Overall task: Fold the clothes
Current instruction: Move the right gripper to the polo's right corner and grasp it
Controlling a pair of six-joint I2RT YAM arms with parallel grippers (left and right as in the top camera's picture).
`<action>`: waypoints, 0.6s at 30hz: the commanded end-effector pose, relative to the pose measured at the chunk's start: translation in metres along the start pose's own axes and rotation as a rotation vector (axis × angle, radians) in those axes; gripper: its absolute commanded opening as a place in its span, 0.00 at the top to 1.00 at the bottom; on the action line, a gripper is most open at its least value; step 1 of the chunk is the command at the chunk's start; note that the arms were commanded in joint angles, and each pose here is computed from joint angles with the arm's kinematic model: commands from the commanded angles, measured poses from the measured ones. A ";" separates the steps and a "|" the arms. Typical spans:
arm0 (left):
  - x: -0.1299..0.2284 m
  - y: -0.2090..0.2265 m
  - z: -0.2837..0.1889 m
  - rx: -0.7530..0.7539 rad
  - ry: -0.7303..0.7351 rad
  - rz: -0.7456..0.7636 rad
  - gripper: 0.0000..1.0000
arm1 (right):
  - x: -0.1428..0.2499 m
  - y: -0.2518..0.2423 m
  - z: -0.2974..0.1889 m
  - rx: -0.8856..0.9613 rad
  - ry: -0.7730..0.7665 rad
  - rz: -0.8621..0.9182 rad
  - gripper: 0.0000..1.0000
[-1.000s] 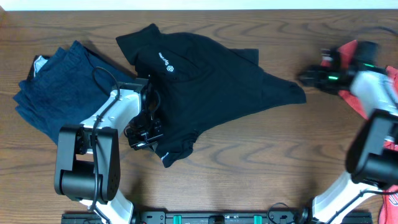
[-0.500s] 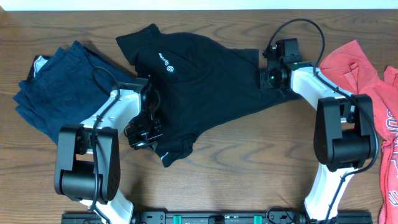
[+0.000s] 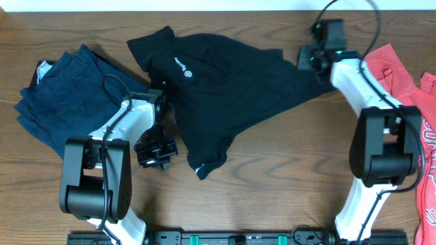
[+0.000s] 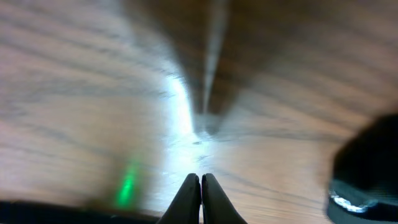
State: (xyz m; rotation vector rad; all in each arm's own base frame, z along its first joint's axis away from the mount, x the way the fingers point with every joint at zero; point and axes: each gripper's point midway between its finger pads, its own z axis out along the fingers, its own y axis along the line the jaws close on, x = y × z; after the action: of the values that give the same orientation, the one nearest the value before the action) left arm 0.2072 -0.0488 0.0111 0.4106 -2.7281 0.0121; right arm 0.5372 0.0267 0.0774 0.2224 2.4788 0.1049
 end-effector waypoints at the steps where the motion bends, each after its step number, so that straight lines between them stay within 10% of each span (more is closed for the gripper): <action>1: 0.002 0.017 0.004 -0.083 -0.011 0.012 0.94 | -0.026 -0.054 -0.020 0.139 -0.069 0.169 0.53; 18: 0.007 -0.045 0.005 0.277 0.036 0.095 0.94 | 0.100 -0.118 -0.019 0.275 0.356 0.063 0.31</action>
State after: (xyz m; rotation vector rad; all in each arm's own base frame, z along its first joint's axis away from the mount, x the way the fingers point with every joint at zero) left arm 0.2139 -0.0733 0.0002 0.3755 -2.7535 0.2342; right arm 0.4400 -0.0635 0.0267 0.4437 2.8254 -0.1577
